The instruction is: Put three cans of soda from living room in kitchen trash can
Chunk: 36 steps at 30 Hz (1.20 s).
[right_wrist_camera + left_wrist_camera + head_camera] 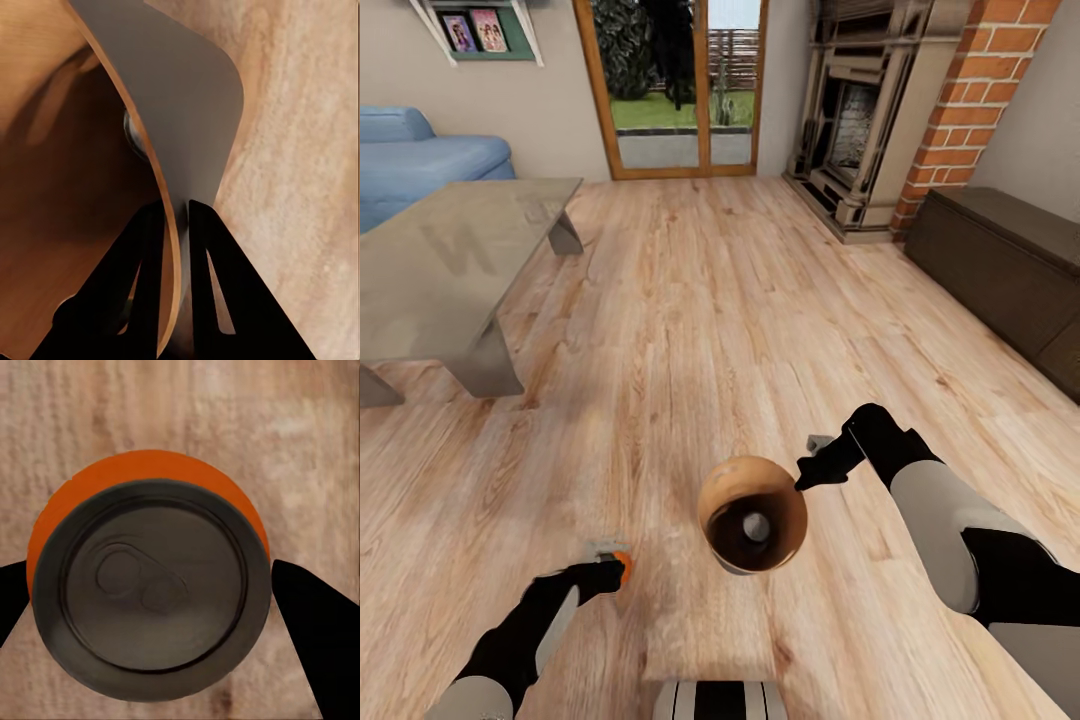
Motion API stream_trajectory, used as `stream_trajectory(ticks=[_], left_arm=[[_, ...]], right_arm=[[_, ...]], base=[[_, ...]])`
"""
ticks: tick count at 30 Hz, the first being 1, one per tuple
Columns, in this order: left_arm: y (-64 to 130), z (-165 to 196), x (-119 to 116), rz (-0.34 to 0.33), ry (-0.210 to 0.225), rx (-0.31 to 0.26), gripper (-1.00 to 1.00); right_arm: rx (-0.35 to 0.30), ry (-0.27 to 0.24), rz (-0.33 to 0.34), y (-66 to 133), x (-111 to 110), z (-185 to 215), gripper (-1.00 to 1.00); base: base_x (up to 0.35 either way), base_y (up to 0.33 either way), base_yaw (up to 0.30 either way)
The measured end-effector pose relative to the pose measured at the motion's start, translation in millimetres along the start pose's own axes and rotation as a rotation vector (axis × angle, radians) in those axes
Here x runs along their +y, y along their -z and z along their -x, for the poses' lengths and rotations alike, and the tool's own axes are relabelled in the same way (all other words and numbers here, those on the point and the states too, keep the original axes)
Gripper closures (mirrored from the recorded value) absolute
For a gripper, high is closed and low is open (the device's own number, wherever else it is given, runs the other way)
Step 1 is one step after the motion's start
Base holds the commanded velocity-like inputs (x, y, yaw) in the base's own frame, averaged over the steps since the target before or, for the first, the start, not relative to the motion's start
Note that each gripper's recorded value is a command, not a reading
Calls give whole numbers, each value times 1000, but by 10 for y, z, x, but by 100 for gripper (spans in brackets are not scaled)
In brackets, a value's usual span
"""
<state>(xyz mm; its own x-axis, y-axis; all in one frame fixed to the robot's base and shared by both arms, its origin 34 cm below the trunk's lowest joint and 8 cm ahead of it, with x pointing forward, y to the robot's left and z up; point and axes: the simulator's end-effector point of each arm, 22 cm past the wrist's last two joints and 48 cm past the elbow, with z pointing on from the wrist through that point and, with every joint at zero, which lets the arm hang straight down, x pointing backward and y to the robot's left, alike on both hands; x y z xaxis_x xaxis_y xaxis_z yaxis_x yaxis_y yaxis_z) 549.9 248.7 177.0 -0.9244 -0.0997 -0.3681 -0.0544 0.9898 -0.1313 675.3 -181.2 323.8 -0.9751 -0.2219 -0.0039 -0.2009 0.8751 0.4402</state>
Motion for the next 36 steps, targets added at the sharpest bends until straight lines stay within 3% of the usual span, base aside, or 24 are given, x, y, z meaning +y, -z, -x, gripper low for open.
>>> stream_trajectory(ticks=[3, 5, 9, 13, 14, 19, 29, 36], left_arm=[[114, 278, -54, -37, -10, -49, 100], [306, 619, -29, -55, -24, -86, 100], [737, 1159, -58, -98, -60, -142, 100], [1352, 1711, -199, -167, -116, -226, 100], [1512, 1794, -254, -199, -119, -233, 100], [1966, 1944, -392, -315, -126, -206, 100], [1982, 1995, -348, -304, -133, -214, 100], [1982, 1995, -348, -304, -133, -214, 100]], right_arm=[[-9, 8, -4, 65, 32, 18, 100], [-16, 11, -3, 107, 66, 32, 100], [-30, 17, -4, 198, 114, 59, 100], [-43, 27, -12, 291, 148, 80, 100], [-47, 29, -12, 315, 160, 86, 100], [-64, 38, -15, 428, 219, 112, 100], [-33, 179, -181, 462, -96, 98, 100], [-10, 245, -262, 500, -270, 80, 100]], base=[[0, 0, 0], [0, 0, 0], [0, 0, 0], [0, 0, 0], [0, 0, 0], [0, 0, 0], [0, 0, 0], [0, 0, 0]])
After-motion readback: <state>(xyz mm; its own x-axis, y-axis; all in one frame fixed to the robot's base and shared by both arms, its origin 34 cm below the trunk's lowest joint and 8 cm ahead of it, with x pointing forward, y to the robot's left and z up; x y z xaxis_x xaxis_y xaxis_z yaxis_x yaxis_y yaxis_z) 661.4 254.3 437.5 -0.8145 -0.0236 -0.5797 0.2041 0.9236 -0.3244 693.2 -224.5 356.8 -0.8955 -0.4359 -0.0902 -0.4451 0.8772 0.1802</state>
